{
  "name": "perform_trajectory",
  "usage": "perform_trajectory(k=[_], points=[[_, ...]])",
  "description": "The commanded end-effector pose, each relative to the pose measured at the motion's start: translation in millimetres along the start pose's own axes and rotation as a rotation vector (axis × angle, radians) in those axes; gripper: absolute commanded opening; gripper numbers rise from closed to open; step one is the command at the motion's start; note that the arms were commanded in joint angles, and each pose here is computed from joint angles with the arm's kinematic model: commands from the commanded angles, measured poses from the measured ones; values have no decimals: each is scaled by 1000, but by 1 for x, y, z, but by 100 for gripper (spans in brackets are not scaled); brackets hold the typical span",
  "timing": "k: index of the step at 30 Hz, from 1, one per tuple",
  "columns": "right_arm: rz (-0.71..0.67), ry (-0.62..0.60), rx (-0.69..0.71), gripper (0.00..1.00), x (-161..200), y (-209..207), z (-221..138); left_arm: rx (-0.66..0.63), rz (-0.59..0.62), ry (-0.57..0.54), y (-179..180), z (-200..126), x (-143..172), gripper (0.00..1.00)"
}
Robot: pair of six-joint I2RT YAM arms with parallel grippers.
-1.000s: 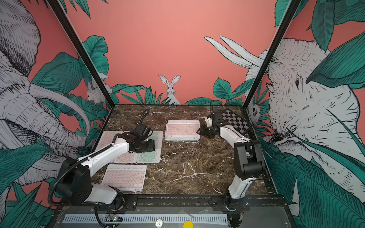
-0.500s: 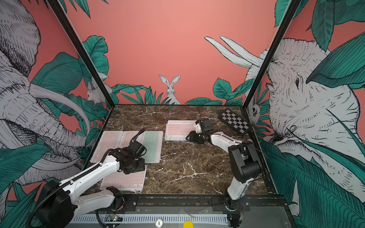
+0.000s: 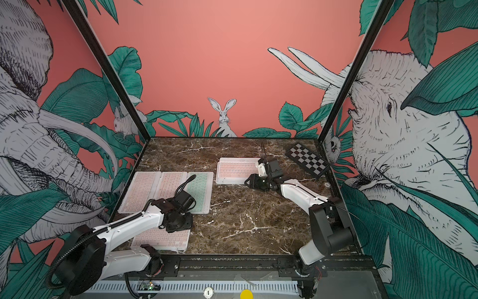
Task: Stack the numeric keypads
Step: Move the numeric keypad to the center of the board.
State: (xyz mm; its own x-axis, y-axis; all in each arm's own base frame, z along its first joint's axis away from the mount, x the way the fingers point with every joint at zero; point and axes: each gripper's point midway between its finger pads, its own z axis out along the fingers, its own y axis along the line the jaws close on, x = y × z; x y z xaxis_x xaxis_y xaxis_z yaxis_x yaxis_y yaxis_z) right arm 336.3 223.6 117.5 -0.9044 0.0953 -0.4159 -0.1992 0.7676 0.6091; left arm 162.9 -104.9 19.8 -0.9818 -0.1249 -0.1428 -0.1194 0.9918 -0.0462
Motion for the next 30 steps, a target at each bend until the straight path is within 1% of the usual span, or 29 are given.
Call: perform_trajectory(k=[1,7,13,15,25,30], points=[[0,-19,16,47,0,-2,-2,28,7,-7,-7,6,0,65],[-3,-18,23,47,3,-3,-4,35,33,5,-16,11,4,65],[-3,-23,27,47,2,-3,-5,52,24,2,-21,10,5,65],[-4,-23,28,47,2,-4,-5,66,49,2,-28,10,9,65],[-2,-19,26,47,5,-4,-5,81,77,21,-48,14,20,65],[-2,-20,19,47,5,-4,-5,101,98,27,-68,16,27,65]])
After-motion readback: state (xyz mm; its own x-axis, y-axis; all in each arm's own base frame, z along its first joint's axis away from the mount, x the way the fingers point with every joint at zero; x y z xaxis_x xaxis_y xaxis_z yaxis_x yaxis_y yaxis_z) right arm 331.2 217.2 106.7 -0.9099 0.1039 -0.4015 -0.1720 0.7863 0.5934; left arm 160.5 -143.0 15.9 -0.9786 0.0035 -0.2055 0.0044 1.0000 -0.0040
